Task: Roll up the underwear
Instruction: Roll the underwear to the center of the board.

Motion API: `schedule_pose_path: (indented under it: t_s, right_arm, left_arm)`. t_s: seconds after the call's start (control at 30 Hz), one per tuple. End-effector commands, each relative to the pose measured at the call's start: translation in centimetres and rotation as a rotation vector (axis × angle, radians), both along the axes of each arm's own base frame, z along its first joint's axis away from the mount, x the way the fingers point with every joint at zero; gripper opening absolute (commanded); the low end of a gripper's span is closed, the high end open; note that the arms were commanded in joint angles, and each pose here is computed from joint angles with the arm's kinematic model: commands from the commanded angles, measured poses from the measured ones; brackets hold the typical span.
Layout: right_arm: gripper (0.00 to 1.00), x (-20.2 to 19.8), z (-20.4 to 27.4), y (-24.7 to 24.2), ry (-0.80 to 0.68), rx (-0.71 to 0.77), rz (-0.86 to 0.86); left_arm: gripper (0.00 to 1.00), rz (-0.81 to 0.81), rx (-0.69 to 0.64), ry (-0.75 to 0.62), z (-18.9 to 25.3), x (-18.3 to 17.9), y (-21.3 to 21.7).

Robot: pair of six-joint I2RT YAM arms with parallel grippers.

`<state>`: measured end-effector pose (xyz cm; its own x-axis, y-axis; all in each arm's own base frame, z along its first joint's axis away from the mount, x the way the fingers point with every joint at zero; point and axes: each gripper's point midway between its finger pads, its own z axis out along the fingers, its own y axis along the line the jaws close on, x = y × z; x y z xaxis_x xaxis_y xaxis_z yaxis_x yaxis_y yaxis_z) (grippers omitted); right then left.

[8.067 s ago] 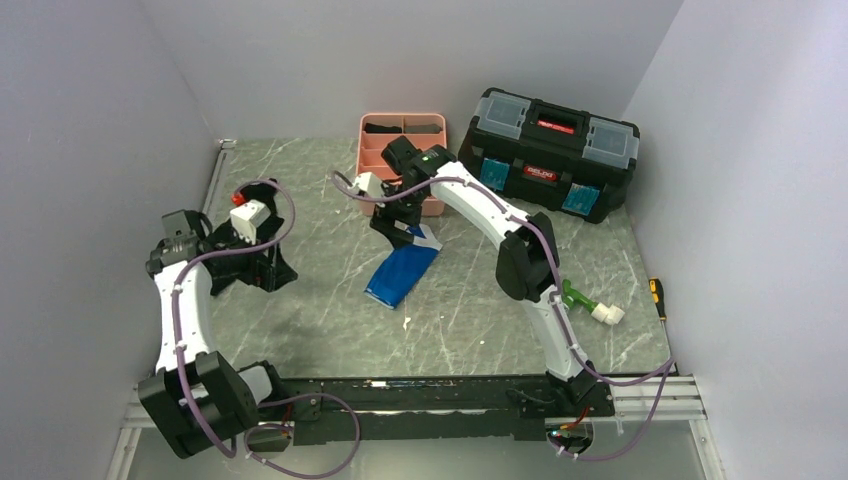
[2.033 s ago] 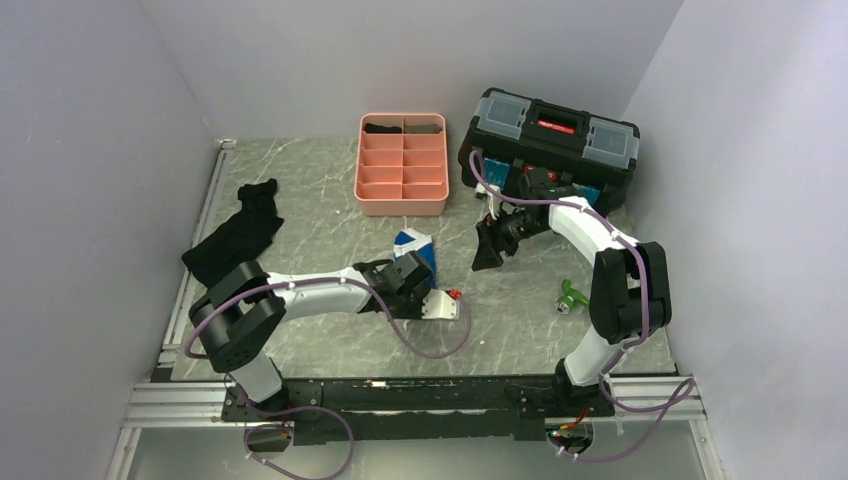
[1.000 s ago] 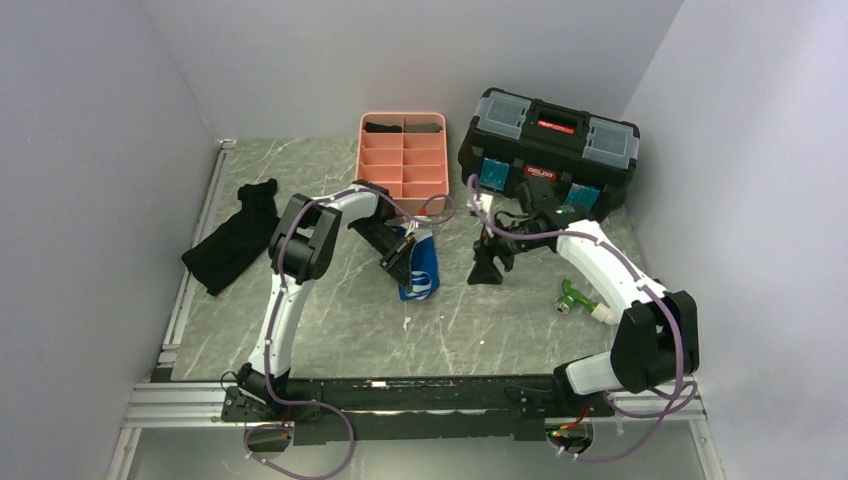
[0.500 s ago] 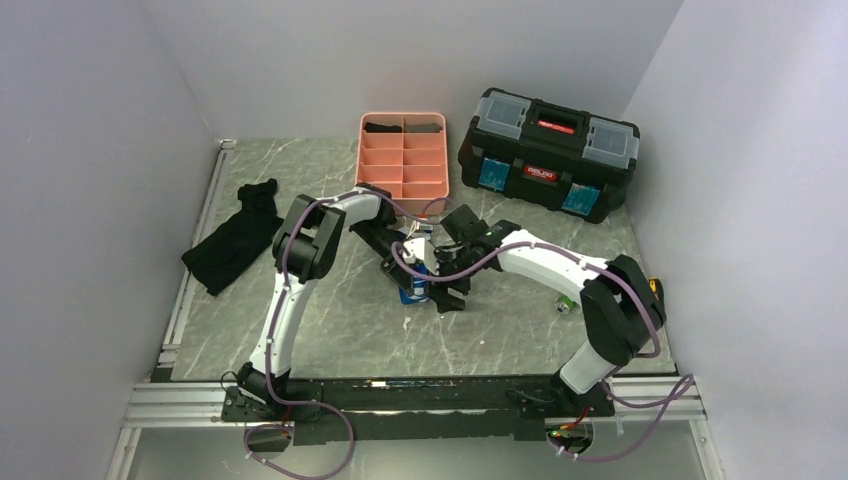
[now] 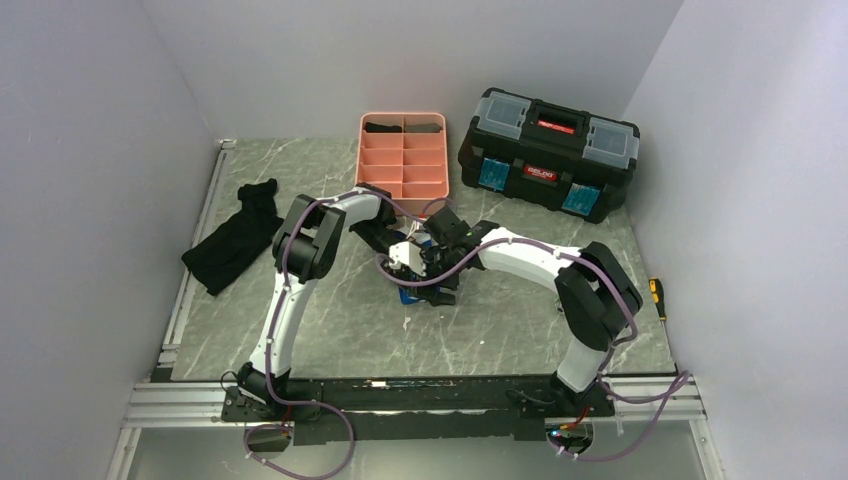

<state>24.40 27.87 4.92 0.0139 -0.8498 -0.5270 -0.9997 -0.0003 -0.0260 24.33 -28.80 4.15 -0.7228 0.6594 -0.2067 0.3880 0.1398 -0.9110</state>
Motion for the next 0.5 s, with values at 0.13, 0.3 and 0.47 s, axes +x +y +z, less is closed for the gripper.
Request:
schedule_pose_path:
  t_s: [0.13,0.3,0.47]
  right_arm:
    - [0.78,1.0,0.4,1.9,-0.07,0.014,0.053]
    - [0.73,0.7,0.1,2.6,-0.063,0.013,0.065]
    - [0.61,0.4,-0.8,2.5,-0.028,-0.009,0.067]
  left_arm:
    - [0.0,0.021,-0.026,0.009,0.4,0.3,-0.2]
    - [0.0,0.021,-0.026,0.018,0.4,0.2,-0.1]
    - [0.0,0.021,-0.029,0.019,0.4,0.1,-0.1]
